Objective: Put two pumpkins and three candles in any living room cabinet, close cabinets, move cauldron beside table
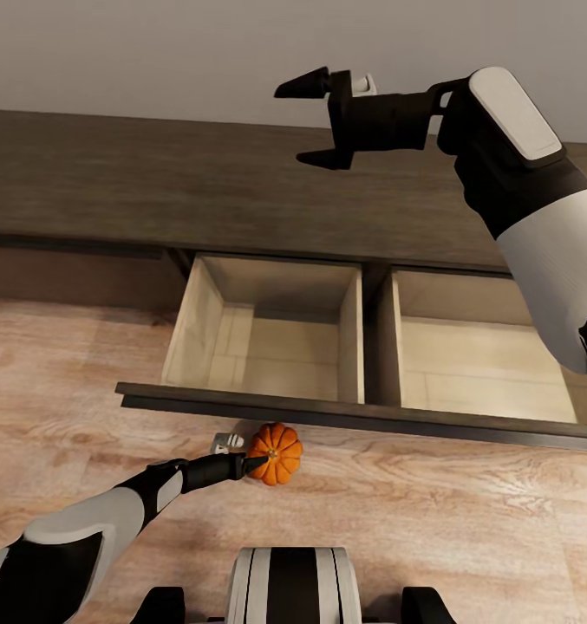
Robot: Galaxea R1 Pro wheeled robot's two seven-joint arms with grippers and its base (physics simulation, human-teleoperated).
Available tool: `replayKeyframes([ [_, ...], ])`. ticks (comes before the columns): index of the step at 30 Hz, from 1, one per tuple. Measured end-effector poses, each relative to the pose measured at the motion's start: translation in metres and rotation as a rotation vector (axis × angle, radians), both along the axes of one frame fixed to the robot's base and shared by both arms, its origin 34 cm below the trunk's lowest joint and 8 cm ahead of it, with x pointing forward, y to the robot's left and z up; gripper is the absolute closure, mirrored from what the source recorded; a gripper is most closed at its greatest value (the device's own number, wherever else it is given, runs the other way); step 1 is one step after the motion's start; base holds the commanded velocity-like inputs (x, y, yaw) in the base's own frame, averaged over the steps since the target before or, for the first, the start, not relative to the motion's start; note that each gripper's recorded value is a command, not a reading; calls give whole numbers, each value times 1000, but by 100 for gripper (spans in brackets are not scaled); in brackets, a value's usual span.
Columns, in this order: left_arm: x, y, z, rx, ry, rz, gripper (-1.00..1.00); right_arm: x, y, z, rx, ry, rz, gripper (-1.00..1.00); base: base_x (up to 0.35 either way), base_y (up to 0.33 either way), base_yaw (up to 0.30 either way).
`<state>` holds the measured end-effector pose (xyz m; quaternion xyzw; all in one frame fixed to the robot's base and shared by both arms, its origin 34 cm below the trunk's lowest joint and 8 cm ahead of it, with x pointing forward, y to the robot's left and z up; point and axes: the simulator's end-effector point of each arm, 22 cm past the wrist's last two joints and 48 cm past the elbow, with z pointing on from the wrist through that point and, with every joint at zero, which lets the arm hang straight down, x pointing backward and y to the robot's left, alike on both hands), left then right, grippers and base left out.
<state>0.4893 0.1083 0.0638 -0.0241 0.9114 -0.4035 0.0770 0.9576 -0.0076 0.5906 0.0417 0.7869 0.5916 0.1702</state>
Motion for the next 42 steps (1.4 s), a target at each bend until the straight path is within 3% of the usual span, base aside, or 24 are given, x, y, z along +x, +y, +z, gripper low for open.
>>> replayKeyframes([
  [42, 4, 0, 4, 0, -9, 1, -100, -2, 3, 6, -3, -6, 3, -100, 0, 0, -28],
])
